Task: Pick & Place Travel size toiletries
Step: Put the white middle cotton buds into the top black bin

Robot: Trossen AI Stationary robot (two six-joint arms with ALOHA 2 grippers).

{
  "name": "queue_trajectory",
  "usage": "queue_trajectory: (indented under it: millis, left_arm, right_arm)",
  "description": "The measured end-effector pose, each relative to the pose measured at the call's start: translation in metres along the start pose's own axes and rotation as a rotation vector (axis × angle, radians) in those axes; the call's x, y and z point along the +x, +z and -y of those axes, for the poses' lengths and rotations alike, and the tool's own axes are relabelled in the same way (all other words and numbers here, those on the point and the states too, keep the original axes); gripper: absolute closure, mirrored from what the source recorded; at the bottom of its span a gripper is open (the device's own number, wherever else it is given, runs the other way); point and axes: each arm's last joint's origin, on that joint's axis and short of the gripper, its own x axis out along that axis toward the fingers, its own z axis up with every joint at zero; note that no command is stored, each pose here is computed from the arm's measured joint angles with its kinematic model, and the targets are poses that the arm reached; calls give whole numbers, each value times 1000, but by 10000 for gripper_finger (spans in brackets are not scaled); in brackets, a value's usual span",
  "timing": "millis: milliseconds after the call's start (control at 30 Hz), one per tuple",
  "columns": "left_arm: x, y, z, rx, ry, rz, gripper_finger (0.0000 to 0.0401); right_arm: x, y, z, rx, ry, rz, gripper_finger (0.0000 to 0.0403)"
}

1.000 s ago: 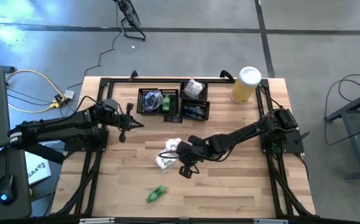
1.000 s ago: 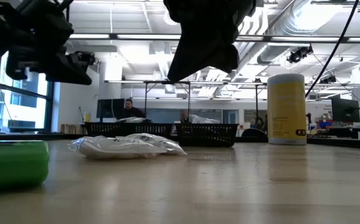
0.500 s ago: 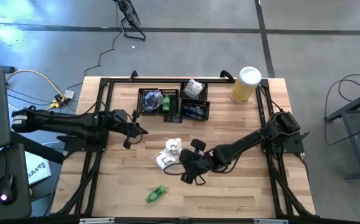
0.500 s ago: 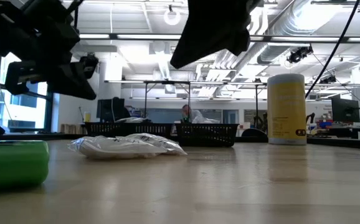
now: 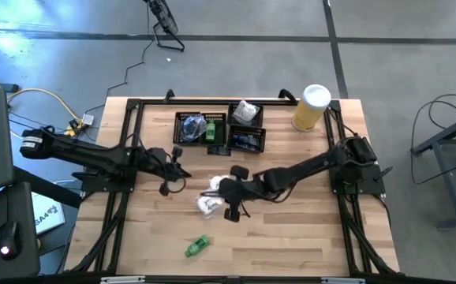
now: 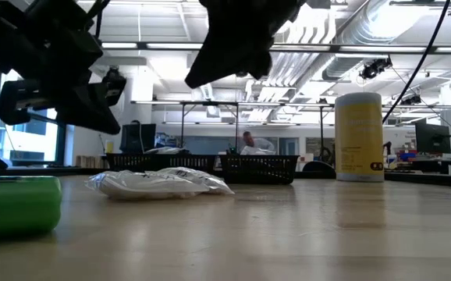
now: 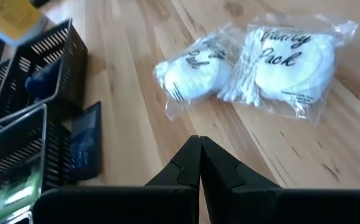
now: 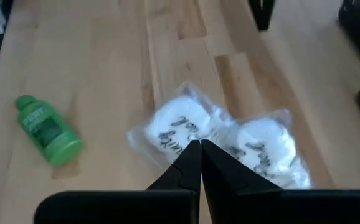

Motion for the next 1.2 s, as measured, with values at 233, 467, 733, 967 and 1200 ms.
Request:
queue_trajectory:
  millis: [233, 467, 733, 967, 1200]
  left_arm:
    - [4, 1, 7, 16, 31, -45, 400]
    - [4, 1, 7, 12, 41, -42, 400]
    - [4, 0, 5, 13, 115, -78, 400]
    - [4, 0, 5, 13, 116, -79, 400]
    - [4, 0, 5, 13, 116, -80, 400]
  right_arm:
    - [18, -11, 21, -3, 230, 85, 399]
    - [31, -39, 47, 58, 250, 210, 399]
    - [31, -45, 50, -65, 248, 284, 399]
    - [18, -37, 62, -167, 253, 262, 399]
    - [-7, -30, 76, -195, 217, 294, 399]
